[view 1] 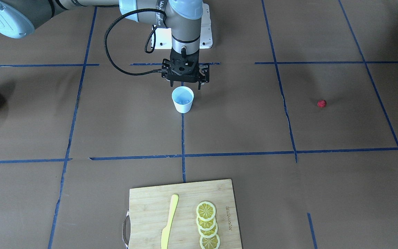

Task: Put ice and strawberries in cup
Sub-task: 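Open the right gripper to drop the ice cube into the cup, then withdraw the right gripper back toward the pink bowl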

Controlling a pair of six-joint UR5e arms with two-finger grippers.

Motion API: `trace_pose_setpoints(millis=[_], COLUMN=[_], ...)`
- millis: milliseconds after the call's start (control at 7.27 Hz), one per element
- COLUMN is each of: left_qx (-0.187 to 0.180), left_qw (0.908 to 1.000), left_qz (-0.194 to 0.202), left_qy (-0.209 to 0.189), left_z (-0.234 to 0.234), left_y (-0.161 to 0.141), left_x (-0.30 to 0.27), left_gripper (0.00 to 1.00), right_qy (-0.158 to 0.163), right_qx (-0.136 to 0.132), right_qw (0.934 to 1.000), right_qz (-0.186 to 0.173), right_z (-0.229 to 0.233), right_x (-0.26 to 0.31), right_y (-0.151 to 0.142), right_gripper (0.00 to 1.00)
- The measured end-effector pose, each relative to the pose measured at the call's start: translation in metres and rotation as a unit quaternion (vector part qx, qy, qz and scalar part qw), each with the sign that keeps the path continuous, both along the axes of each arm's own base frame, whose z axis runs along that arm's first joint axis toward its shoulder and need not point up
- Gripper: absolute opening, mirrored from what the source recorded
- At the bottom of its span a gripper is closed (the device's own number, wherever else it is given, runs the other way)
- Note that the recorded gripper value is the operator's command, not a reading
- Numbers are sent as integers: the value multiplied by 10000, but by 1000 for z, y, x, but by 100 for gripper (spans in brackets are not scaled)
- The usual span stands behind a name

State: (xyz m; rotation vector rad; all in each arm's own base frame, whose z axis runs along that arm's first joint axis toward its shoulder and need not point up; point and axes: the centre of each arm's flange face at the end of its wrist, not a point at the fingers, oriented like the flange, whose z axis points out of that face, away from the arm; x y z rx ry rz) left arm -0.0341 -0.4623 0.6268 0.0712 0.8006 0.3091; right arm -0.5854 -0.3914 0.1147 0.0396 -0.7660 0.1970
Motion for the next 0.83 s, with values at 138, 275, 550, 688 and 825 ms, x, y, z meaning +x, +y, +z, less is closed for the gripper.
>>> trace_pose_setpoints(millis=[138, 275, 550, 688, 825], left_qx=[3, 10, 35, 58, 95], left_qw=[10000, 10000, 10000, 10000, 10000], left_qz=[0, 2, 6, -1, -14], left_qy=[0, 1, -5, -10, -12], left_z=[0, -1, -2, -5, -10], left_y=[0, 0, -2, -4, -9], left_x=[0, 0, 0, 0, 0], left_gripper=[100, 100, 100, 100, 100], right_qy=[-15, -16, 21, 22, 12], right_qx=[13, 42, 201, 285, 425], right_qw=[10000, 10000, 9996, 9988, 9971], right_qz=[0, -15, -194, -391, -630], right_z=[0, 0, 17, 38, 64], right_x=[1, 4, 35, 70, 116], right_y=[0, -4, -33, -56, -78], right_gripper=[99, 99, 99, 99, 99])
